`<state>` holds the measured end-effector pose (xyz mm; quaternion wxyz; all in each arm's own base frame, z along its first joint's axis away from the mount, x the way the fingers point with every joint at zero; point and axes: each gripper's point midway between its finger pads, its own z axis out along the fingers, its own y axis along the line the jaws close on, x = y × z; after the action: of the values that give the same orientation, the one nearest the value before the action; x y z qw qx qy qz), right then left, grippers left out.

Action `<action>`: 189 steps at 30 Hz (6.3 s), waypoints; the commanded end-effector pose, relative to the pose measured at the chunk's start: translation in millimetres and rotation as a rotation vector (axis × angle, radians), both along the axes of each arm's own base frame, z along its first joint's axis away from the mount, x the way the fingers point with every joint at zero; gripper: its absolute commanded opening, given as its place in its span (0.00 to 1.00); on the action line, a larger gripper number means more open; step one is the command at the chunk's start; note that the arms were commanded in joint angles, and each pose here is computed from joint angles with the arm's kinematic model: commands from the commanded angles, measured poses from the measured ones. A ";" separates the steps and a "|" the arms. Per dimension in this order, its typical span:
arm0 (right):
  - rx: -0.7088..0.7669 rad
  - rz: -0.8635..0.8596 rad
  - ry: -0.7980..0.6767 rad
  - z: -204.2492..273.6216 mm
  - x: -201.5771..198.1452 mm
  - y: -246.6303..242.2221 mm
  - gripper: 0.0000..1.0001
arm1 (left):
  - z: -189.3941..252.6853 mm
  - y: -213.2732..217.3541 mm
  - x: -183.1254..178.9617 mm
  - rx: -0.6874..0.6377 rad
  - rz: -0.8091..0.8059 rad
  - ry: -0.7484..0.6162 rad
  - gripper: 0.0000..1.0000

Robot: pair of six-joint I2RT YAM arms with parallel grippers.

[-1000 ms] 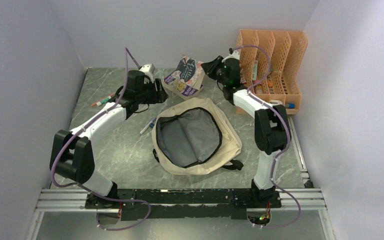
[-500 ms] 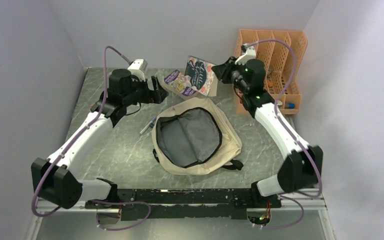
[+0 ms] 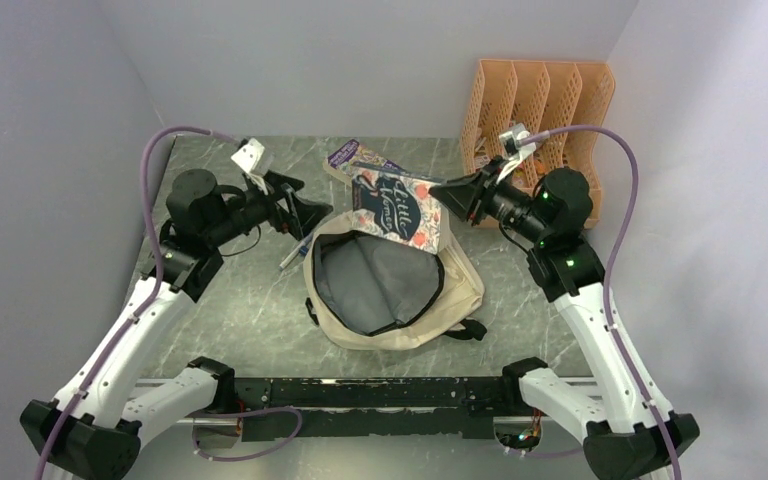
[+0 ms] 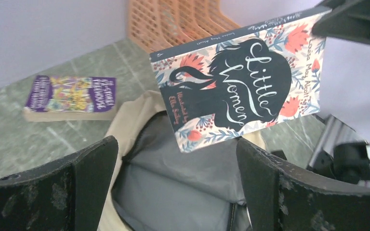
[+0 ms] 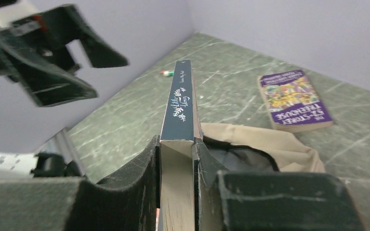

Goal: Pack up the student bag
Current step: Pick up the book from the center of the board, then place the book in the student bag.

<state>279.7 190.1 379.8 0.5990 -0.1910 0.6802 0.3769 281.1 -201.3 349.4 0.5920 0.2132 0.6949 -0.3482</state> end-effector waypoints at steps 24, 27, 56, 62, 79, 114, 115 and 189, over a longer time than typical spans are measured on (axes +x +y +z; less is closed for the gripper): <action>0.108 0.543 -0.269 85.3 -114.0 30.2 0.00 | 11.8 -33.7 -159.9 -0.421 -0.715 -0.453 0.77; 0.105 0.554 -0.263 82.3 -113.2 31.3 0.00 | 9.6 -39.4 -151.3 -0.390 -0.715 -0.401 0.71; 0.057 0.559 -0.271 64.3 -98.1 35.3 0.00 | -3.7 -64.4 -146.8 -0.334 -0.824 -0.254 0.05; 0.026 0.335 -0.237 54.9 -67.1 22.8 0.34 | -9.1 -72.2 -125.5 -0.282 -0.763 -0.162 0.05; -0.021 -0.583 0.103 -14.9 9.4 -96.4 0.90 | -58.7 -43.2 4.0 -0.125 -0.052 0.208 0.05; -1.040 -0.238 0.344 -272.2 -2.1 94.4 0.96 | -37.9 97.4 34.2 0.007 0.759 0.202 0.05; -1.062 -0.251 0.339 -276.5 -2.0 94.2 0.96 | -37.5 97.8 34.0 0.008 0.760 0.201 0.05; -0.488 -0.481 0.339 -178.6 66.5 57.2 0.00 | -69.2 -19.5 -21.5 -0.163 0.200 0.768 0.05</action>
<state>328.5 238.3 154.3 0.4121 -0.1608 0.8963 0.0300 265.2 -211.4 269.1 0.3472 -0.0535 0.8621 -0.3653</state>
